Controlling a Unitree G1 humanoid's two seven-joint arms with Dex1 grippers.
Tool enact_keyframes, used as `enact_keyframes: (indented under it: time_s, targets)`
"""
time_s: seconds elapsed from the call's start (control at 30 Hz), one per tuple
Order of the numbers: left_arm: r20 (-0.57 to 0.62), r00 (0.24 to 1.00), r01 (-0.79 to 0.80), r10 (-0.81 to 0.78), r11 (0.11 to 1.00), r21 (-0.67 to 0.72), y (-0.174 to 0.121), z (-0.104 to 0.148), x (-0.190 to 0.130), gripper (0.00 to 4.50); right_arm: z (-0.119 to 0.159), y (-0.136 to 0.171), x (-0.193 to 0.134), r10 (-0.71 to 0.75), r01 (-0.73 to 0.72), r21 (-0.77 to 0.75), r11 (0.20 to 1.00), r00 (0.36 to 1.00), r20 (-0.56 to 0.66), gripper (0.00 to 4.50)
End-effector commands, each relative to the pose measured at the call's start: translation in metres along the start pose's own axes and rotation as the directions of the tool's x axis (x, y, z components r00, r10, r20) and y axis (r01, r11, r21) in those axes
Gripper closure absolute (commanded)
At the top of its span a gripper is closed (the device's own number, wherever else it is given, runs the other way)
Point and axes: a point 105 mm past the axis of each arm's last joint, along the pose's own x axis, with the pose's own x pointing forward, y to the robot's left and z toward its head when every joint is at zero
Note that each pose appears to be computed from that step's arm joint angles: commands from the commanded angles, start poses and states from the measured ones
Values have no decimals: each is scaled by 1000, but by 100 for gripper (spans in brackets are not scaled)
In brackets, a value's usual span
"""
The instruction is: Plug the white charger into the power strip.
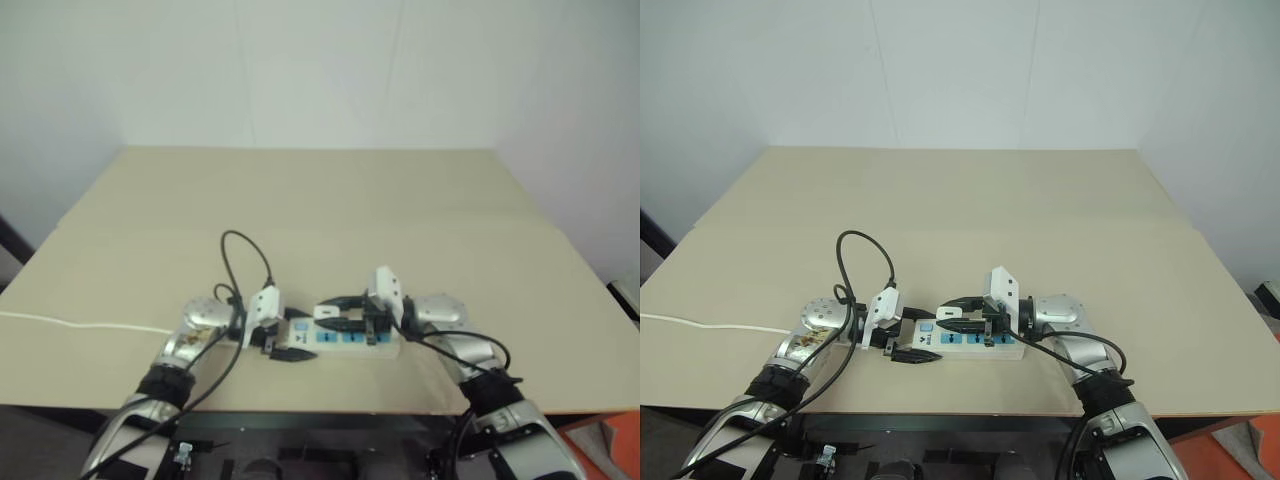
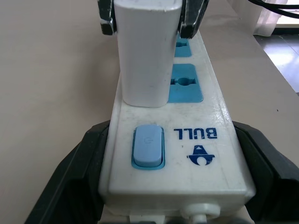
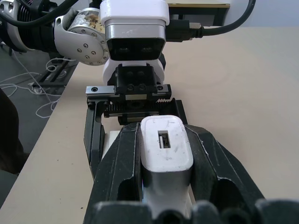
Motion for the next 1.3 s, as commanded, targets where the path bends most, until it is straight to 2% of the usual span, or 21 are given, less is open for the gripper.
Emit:
enact_keyframes:
  time_s: [0.03, 0.2, 0.53, 0.63, 0.7, 0.77, 0.9, 1.03, 1.13, 1.3]
  targets:
    - [-19, 1000, -2, 2, 1000, 4, -1, -1, -5, 121, -43, 14, -7, 27, -9, 120, 993, 988, -152, 338]
    - [-17, 1000, -4, 4, 1000, 4, -1, -1, -5, 121, -42, 20, -5, 77, -57, 138, 989, 986, -151, 338]
    - [-13, 1000, -11, 11, 1000, 2, -1, -1, -4, 121, -36, 22, -5, 109, -84, 134, 987, 975, -191, 2]
    - [-10, 1000, -21, 21, 1000, -1, 0, 0, -4, 121, -31, 20, -7, 115, -93, 117, 989, 974, -195, 2]
    - [17, 1000, -24, 24, 1000, -14, 2, 6, -5, 47, -28, 18, -8, 111, -92, 109, 990, 975, -192, 0]
    - [38, 999, -26, 27, 1000, -9, 4, 14, -8, 3, -29, 17, -7, 101, -83, 98, 992, 975, -197, 0]
    - [77, 997, -9, 8, 1000, 20, 6, 38, -26, 3, -29, 14, -9, 74, -59, 78, 995, 976, -206, 0]
    - [93, 996, 8, -13, 999, 49, 0, 61, -49, 3, -9, 4, -25, 17, -14, 20, 1000, 982, -186, 0]
    - [87, 996, 25, -29, 999, 42, -7, 69, -63, 3, 11, -1, -43, -21, 16, -32, 999, 985, -172, 0]
    - [43, 999, -13, 11, 999, 49, -9, 68, -85, 3, 44, -12, -89, -123, 103, -109, 989, 973, -197, 0]
